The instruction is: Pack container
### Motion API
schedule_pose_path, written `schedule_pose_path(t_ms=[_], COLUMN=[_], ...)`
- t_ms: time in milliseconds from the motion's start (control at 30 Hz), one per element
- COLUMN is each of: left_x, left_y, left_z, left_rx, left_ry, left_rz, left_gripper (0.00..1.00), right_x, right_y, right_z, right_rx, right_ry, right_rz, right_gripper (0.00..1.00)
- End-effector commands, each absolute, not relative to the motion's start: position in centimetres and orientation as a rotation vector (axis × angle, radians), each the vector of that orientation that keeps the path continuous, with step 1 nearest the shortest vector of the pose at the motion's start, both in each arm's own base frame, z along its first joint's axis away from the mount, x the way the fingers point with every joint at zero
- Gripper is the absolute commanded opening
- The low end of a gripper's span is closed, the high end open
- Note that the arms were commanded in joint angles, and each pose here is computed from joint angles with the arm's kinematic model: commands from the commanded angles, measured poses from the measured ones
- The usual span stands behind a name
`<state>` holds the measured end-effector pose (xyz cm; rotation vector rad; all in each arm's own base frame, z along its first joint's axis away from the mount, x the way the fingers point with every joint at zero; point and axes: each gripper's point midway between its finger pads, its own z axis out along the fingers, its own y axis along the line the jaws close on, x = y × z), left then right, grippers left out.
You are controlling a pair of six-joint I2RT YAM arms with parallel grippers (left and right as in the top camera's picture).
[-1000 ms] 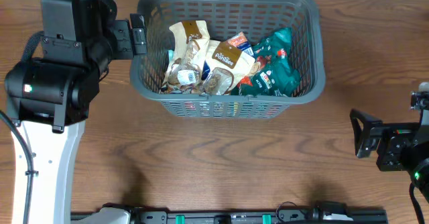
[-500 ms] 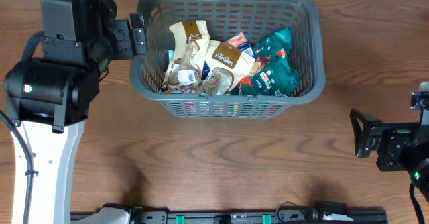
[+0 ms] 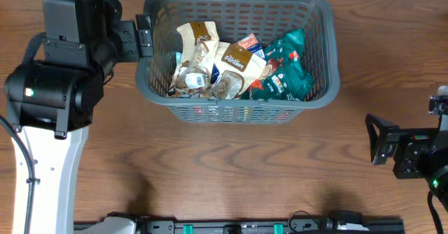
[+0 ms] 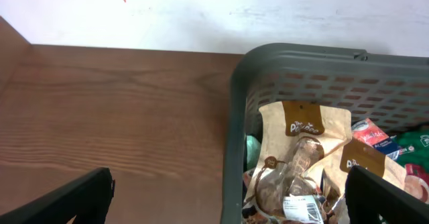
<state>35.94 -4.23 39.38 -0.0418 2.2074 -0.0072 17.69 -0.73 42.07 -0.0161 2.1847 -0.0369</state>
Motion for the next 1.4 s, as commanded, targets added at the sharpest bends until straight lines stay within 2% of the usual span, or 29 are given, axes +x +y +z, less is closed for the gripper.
schedule_pose_path(t_ms=[0,300,433,633,800,1067,1367], left_x=[35.9,35.5,34.3,28.9,23.6,19.1,20.6], left_y=[-3.8,-4.3,-4.1,-1.9,0.5,2.4,3.1], left_z=[39.6,39.5,42.8,50.1,51.8,48.6,41.2], left_rx=[-0.056,-0.034,-0.048,-0.104,-0.167,-0.236,-0.347], left_ry=[2.202,2.212,2.097,1.825,1.722,1.65,1.566], left_rz=[0.013,-0.028,-0.055,-0.077,-0.046,-0.002,-0.068], left_gripper=[0.99,0.99,0.99,0.99,0.99,0.99,0.99], right_x=[17.7,17.7,17.7,17.7,17.7,17.7,17.7], right_y=[-0.9,-0.9,-0.9,-0.9,-0.9,-0.9,-0.9], right_z=[42.2,42.2,42.2,42.2,42.2,42.2,42.2], right_rx=[-0.02,-0.02,-0.02,-0.02,-0.02,-0.02,-0.02], right_ry=[2.182,2.182,2.182,2.182,2.182,2.182,2.182], right_rz=[-0.049,-0.049,-0.049,-0.049,-0.049,-0.049,-0.049], right_gripper=[0.99,0.99,0.99,0.99,0.99,0.99,0.99])
